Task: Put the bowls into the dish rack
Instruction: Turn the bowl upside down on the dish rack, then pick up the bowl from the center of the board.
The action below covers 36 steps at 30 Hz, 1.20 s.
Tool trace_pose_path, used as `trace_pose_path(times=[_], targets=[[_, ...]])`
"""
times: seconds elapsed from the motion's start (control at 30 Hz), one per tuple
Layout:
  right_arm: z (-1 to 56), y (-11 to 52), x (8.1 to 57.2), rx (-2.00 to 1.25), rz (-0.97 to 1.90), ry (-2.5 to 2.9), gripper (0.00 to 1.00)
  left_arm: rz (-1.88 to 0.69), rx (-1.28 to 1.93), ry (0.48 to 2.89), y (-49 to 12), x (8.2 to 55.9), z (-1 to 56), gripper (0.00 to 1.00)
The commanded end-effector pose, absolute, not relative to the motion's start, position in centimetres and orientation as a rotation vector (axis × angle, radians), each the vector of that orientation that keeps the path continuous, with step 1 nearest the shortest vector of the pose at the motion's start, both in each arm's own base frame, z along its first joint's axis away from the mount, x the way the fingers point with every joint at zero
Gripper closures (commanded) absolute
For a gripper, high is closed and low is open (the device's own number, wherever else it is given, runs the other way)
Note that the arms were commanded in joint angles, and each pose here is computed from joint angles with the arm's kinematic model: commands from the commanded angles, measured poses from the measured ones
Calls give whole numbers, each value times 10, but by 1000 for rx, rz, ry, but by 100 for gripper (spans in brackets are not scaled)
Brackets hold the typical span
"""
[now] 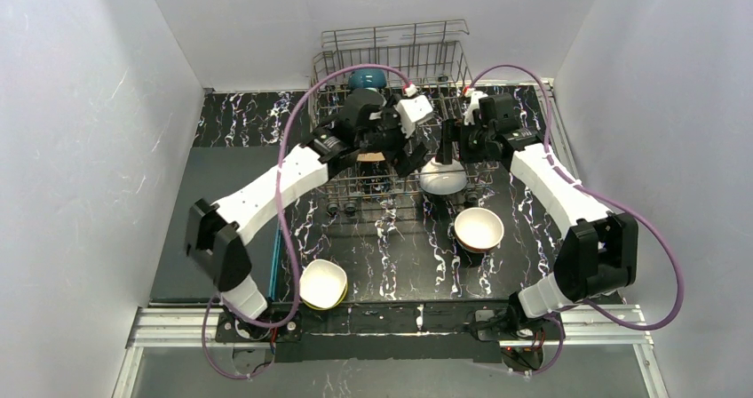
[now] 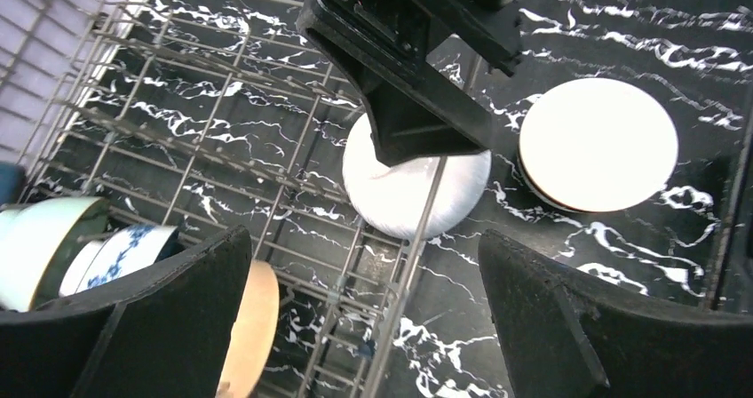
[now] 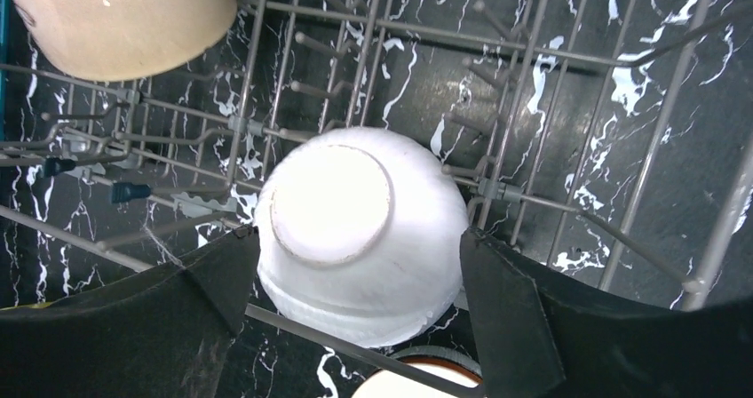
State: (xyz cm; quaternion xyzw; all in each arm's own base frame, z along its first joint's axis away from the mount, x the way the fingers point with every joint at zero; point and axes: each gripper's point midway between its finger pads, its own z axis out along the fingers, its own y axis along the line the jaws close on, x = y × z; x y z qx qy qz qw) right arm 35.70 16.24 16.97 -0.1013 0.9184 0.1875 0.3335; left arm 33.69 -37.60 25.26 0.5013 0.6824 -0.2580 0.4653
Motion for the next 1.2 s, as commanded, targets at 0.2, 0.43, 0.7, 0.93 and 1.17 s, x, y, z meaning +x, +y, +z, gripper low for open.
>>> trace_pose_path(times=[0.2, 0.43, 0.7, 0.93, 1.17], targets=[[234, 168, 375, -285, 514, 2194, 5, -627, 941, 1847, -316, 299, 282, 2], [234, 173, 368, -301, 559, 2185, 4, -819, 857, 1989, -311, 257, 253, 3], [236, 175, 364, -300, 586, 2176, 4, -1108, 778, 2032, -365, 241, 221, 15], [237, 178, 360, -314, 611, 2174, 5, -1038, 888, 2092, -383, 239, 195, 21], [242, 174, 361, -302, 591, 2148, 5, -972, 907, 2162, -370, 228, 177, 21]])
